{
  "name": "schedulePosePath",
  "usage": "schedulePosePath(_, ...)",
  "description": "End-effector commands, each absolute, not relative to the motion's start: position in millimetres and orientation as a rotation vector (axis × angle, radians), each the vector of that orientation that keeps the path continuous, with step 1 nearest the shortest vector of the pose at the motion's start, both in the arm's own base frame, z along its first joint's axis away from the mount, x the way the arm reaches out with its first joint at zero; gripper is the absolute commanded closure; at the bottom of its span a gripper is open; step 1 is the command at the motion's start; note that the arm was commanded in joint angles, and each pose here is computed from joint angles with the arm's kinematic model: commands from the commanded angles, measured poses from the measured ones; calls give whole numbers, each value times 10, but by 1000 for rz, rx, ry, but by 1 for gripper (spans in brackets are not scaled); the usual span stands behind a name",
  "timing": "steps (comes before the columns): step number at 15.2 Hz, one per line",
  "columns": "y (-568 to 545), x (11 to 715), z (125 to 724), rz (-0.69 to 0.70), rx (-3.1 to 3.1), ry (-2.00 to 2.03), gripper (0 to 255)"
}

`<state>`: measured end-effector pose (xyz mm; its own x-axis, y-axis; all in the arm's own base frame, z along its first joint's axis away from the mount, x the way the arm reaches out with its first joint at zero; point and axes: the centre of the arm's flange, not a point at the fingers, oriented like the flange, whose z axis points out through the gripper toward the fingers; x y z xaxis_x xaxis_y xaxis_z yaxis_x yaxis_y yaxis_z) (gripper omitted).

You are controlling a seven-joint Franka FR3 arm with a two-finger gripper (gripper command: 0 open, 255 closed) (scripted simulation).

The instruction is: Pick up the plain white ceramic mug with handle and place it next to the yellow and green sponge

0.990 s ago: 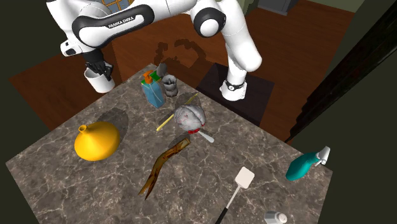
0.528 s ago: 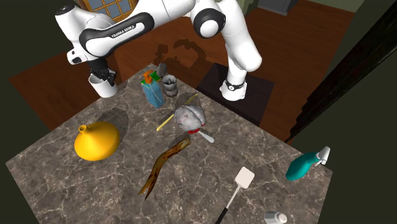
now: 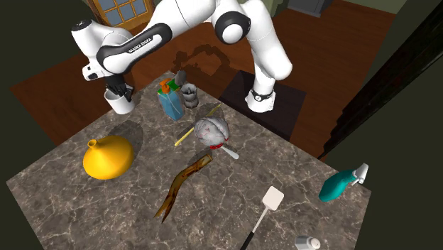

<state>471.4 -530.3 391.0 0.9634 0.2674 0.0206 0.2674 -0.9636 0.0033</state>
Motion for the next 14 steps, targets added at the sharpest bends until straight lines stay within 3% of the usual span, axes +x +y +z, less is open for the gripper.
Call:
schedulePosePath(1,-5295,4718,3809,34,3111,424,255)
schedulePosePath(12,-5295,4718,3607,34,3111,424,255)
schedulePosePath(13,-5295,4717,3607,34,3111,424,0)
schedulePosePath(14,-5295,4717,3607,34,3111,424,0)
